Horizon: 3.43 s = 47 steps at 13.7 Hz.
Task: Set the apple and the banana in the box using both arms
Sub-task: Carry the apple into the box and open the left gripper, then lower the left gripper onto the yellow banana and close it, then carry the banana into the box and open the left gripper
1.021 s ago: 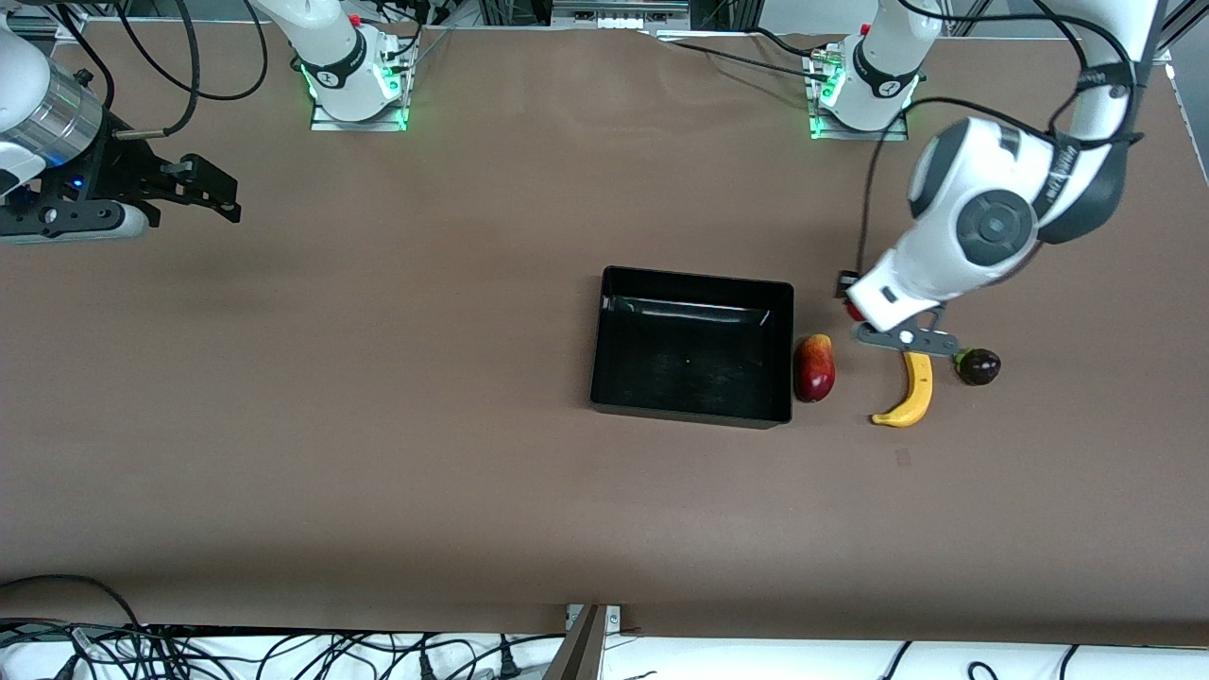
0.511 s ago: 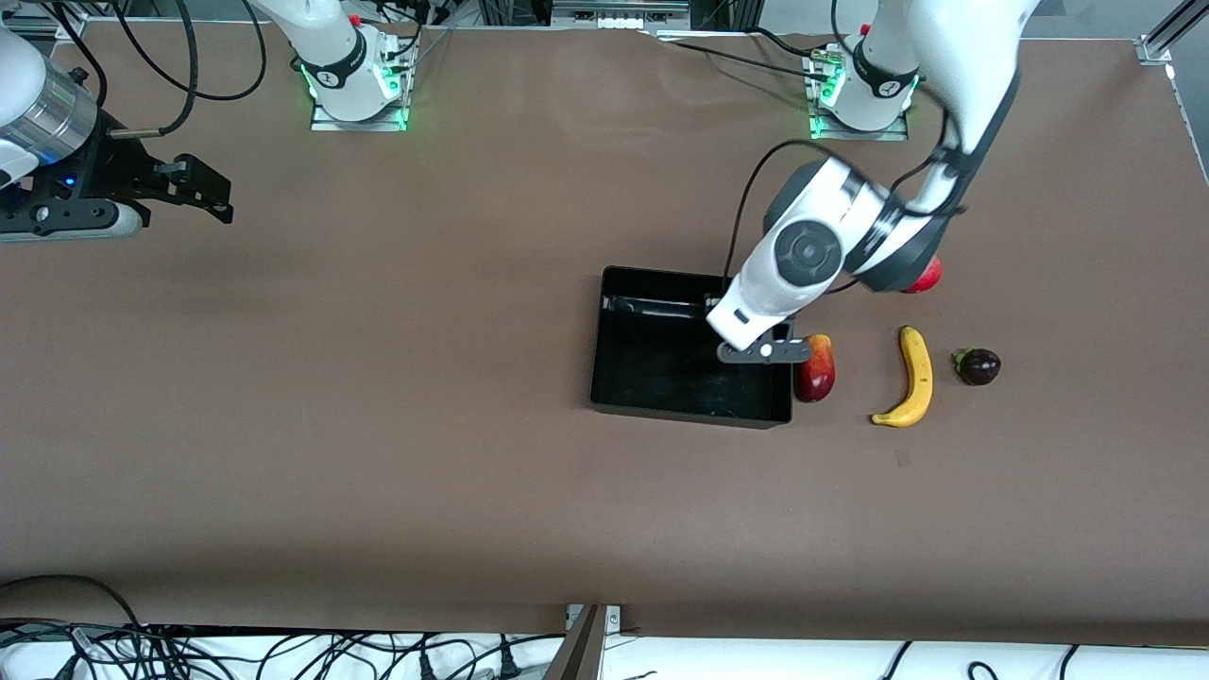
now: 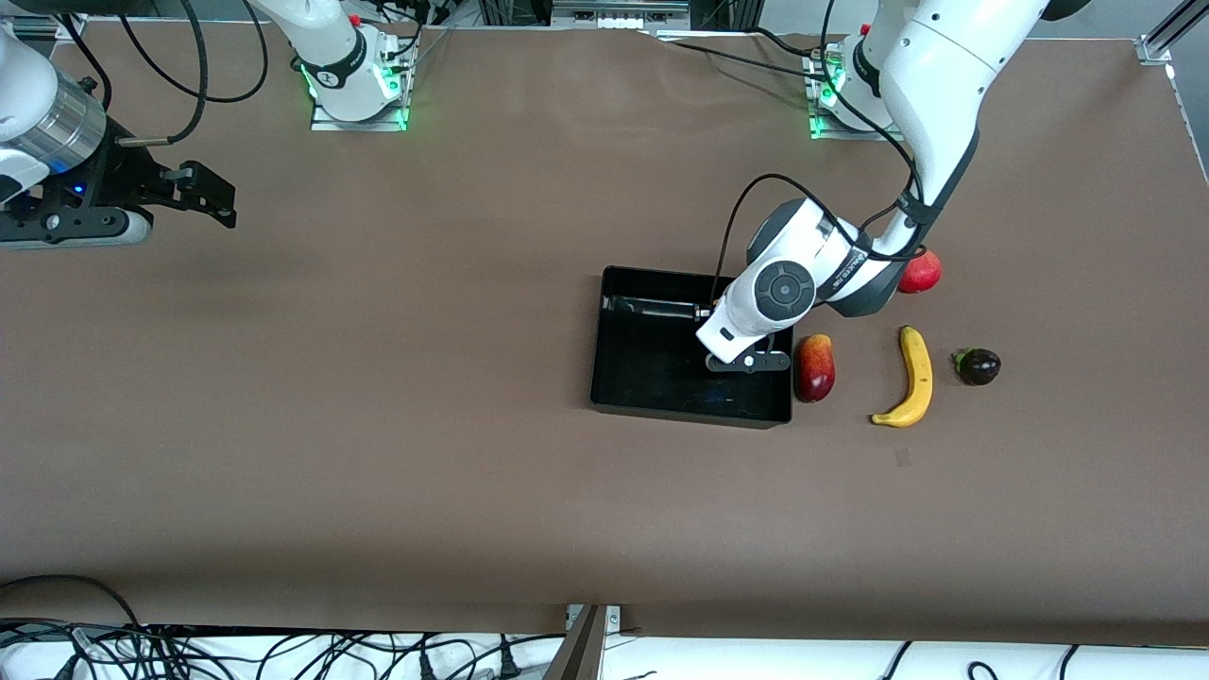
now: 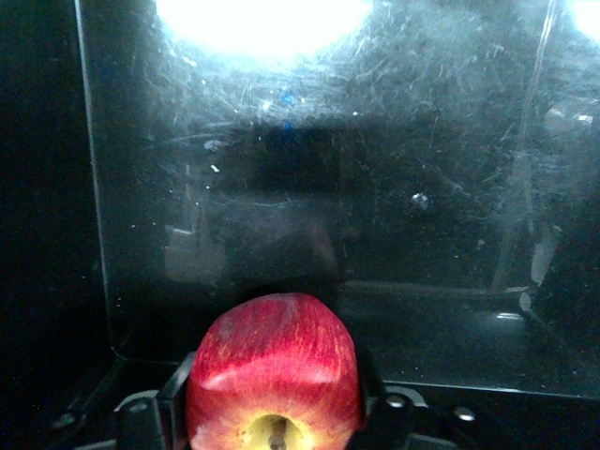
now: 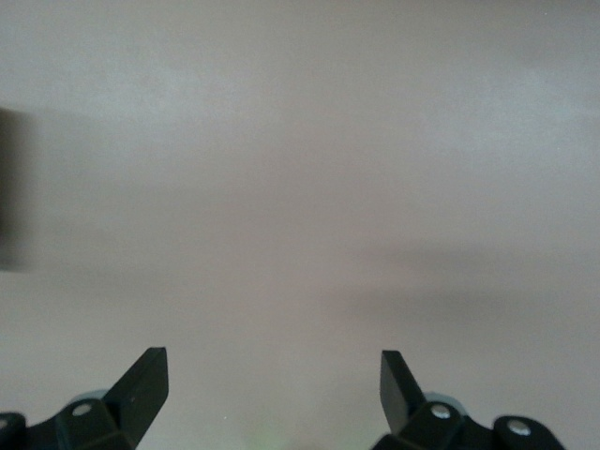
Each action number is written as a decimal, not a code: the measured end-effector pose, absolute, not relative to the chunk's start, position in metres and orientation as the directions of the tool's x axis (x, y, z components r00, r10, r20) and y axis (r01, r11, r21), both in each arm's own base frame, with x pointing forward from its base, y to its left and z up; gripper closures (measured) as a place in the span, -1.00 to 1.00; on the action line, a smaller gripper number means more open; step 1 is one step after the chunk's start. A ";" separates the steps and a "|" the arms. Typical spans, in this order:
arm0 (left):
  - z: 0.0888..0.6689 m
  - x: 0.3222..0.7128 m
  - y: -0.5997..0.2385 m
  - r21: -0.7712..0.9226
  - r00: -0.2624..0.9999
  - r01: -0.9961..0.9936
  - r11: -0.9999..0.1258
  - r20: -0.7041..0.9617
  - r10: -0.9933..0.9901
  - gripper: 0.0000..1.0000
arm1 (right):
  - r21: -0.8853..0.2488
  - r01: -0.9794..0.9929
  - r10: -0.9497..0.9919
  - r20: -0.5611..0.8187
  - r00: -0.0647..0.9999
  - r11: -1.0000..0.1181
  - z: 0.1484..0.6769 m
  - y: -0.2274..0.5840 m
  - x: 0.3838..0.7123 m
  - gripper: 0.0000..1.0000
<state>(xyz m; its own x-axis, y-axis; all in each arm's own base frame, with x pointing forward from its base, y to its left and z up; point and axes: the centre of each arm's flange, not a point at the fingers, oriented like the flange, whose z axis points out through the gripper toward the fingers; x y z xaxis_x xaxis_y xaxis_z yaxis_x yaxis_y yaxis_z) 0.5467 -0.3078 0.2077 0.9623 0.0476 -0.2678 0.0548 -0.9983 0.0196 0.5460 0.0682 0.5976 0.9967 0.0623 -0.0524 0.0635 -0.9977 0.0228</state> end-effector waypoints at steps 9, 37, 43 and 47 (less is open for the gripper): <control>0.356 0.625 -0.188 -0.097 0.962 -0.027 -0.995 -0.272 0.000 -1.00 | 0.022 0.058 0.057 -0.036 0.998 -0.998 0.604 0.066 0.547 -1.00; 0.364 0.662 -0.160 0.075 0.973 -0.084 -0.994 -0.208 -0.098 0.33 | 0.021 0.059 0.058 -0.030 0.998 -0.998 0.607 0.065 0.547 -1.00; 0.332 0.612 -0.367 0.076 0.966 0.121 -0.990 -0.239 0.099 0.33 | 0.021 0.062 0.061 -0.031 0.998 -0.998 0.607 0.067 0.547 -1.00; 0.271 0.616 -0.372 0.068 0.951 0.157 -0.985 -0.279 0.132 0.33 | 0.022 0.063 0.062 -0.032 0.998 -0.998 0.606 0.068 0.547 -1.00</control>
